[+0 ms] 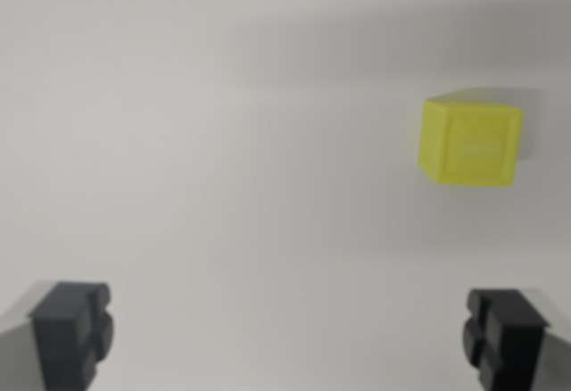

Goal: Pick yellow cube

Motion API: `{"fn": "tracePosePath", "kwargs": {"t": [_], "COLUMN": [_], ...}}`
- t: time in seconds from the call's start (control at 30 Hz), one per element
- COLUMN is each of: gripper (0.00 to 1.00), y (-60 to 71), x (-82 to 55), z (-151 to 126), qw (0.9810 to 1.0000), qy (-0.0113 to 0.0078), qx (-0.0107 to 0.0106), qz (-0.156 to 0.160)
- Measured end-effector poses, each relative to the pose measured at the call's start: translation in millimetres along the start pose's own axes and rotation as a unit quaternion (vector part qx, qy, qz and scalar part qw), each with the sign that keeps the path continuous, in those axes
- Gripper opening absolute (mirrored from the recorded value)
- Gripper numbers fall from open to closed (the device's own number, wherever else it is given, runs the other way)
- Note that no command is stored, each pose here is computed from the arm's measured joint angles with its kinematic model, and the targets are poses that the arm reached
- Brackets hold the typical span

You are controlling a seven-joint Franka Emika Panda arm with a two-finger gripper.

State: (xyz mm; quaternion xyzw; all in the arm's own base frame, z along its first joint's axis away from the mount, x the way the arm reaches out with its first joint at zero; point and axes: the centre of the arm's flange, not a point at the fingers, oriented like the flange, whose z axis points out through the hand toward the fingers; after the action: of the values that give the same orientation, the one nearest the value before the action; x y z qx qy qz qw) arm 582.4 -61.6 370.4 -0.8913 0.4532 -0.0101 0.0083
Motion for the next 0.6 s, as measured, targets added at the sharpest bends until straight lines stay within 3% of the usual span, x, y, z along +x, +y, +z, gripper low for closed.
{"fn": "tracePosePath", "kwargs": {"t": [0.6], "gripper": [1.0], "y": [12.5], "x": [12.9], "z": [30.0], "qw": [1.0], "qy": [-0.0009], "qx": [-0.0017], "qz": [0.002]}}
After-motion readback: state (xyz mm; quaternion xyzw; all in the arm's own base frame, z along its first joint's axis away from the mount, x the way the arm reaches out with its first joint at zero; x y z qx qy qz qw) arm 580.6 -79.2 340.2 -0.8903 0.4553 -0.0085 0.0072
